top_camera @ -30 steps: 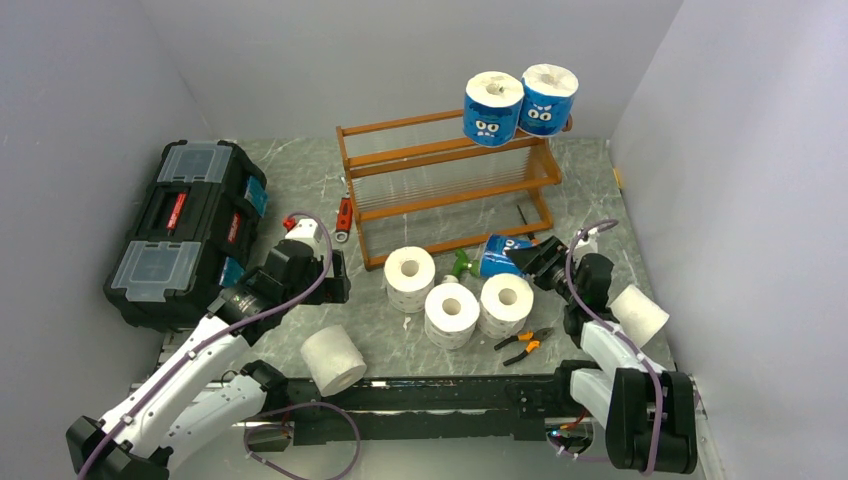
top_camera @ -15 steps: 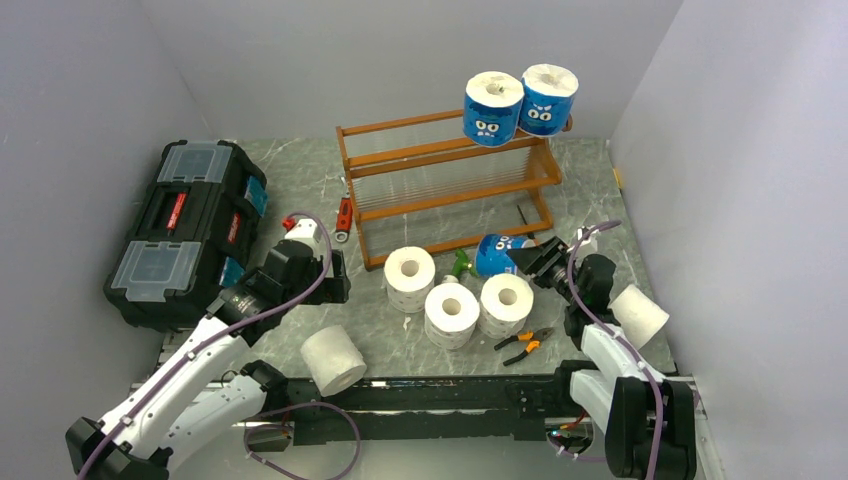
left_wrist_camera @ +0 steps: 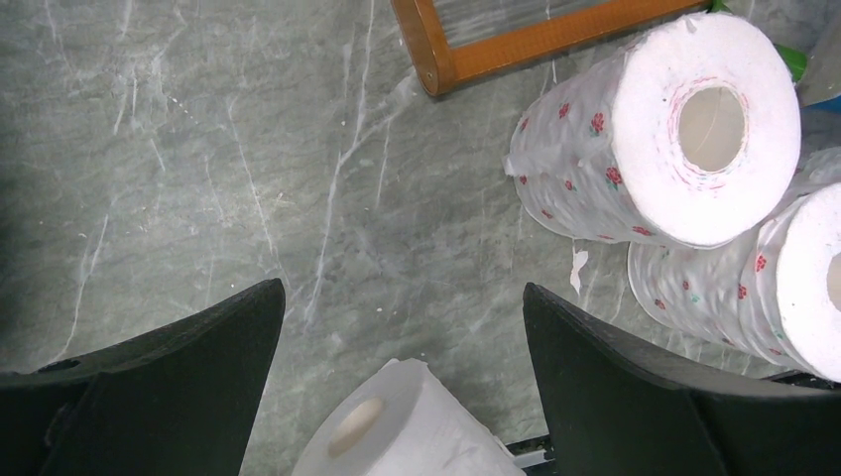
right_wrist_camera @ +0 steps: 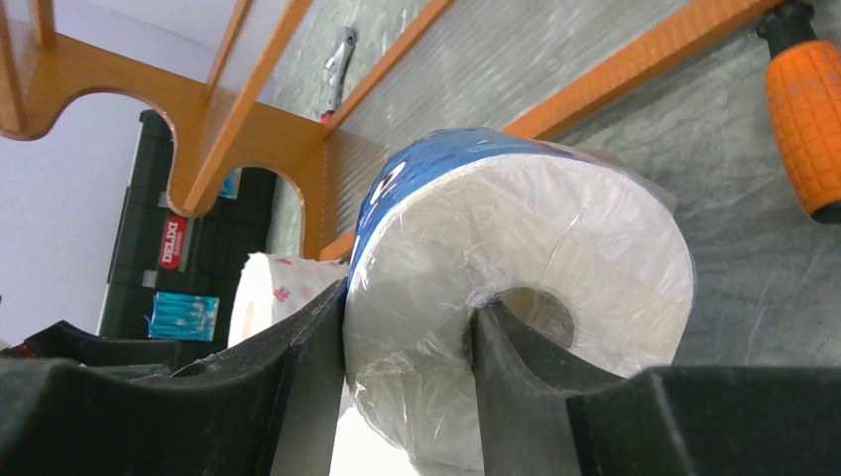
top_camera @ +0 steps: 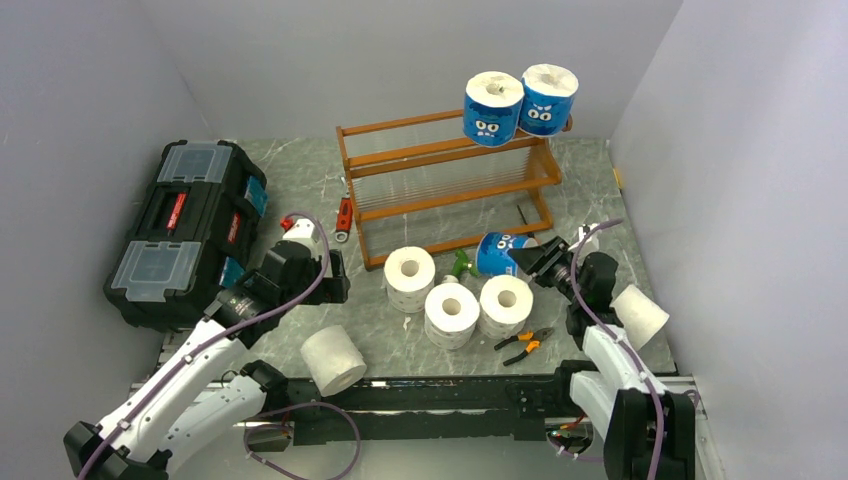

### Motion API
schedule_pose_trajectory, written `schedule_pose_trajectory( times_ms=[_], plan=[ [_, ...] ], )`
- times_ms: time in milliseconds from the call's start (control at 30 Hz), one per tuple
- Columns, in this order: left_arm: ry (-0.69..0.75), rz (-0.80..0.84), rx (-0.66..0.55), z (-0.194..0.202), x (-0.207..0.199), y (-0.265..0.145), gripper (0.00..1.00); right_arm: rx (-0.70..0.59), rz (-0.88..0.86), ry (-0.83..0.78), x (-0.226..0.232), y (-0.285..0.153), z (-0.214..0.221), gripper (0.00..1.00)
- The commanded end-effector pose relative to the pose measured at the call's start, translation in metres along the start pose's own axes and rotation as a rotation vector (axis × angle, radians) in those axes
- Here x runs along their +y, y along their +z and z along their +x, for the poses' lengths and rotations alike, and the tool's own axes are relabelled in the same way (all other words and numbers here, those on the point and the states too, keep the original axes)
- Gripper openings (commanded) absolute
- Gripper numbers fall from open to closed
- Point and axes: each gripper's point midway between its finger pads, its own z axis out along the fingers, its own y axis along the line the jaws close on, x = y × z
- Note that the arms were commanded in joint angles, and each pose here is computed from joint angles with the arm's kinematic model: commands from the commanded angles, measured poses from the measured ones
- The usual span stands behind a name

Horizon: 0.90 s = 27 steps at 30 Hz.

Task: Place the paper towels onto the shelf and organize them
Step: Pick up the paper towel from the center of the board.

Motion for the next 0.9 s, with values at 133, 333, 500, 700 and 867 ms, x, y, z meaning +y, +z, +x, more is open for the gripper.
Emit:
schedule_pose_trajectory(
  times_ms=[133,333,500,700,867],
  plan=[
    [-0.034,0.027,-0.088,-0.024,-0.006,-0.013,0.96,-0.134,-0.136,-0.144,0.073,-0.020,-0.052,0.34],
    [-0.058,0.090,-0.168,-0.048,-0.018,-0.036,0.96,-0.134,-0.234,-0.142,0.105,-0.035,-0.049,0.33],
    [-0.078,0.178,-0.285,-0.077,-0.031,-0.066,0.98,-0.123,-0.322,-0.181,0.141,-0.053,-0.045,0.32],
    [-0.103,0.398,-0.413,-0.103,-0.065,-0.100,0.99,-0.020,-0.623,-0.299,0.212,-0.086,-0.021,0.33],
    [-0.129,0.669,-0.416,-0.106,-0.109,-0.121,0.99,0.048,-0.852,-0.329,0.252,-0.104,0.001,0.35]
  ],
)
